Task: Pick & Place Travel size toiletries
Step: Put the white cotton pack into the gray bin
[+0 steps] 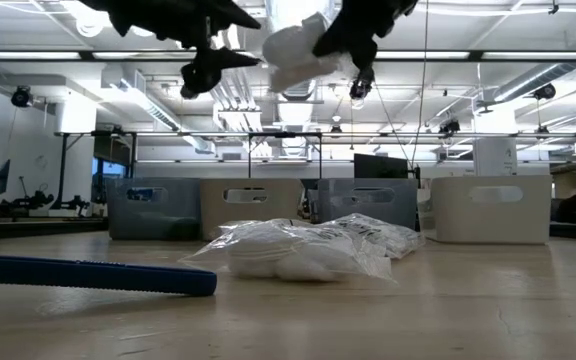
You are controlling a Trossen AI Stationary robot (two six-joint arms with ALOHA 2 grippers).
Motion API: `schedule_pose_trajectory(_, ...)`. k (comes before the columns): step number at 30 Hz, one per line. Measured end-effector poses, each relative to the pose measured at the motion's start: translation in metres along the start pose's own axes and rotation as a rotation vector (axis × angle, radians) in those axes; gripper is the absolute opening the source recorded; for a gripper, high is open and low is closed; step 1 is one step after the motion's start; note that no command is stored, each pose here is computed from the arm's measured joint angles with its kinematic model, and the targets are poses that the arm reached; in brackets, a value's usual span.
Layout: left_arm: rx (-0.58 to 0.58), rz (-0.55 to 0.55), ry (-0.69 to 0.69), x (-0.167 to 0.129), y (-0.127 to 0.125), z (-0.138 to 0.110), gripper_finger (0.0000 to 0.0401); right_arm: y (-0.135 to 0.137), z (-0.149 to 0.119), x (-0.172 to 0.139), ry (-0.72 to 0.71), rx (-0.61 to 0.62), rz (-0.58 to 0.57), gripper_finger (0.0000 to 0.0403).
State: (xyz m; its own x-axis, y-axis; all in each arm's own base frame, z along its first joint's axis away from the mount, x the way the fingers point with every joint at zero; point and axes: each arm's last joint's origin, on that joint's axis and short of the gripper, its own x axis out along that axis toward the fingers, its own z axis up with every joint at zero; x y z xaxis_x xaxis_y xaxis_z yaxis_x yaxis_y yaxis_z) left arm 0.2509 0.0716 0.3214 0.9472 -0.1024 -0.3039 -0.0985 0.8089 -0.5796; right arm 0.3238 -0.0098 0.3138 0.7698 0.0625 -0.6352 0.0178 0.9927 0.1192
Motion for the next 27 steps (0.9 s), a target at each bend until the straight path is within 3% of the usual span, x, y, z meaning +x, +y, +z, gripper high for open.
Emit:
schedule_pose_trajectory(4, 0.083, -0.019, 0.012, 0.006, -0.005, 0.001, 0.0246, 0.002, 0.006, 0.007, 0.009, 0.032, 0.073, 0.0018)
schedule_pose_trajectory(15, 0.261, -0.121, 0.13, 0.014, -0.017, -0.015, 0.0246, 0.002, 0.014, 0.015, 0.017, 0.099, 0.072, 0.0018)
schedule_pose_trajectory(27, 0.261, -0.097, 0.204, 0.023, -0.01, -0.024, 0.0233, 0.003, 0.016, 0.014, 0.01, 0.156, 0.075, 0.0018)
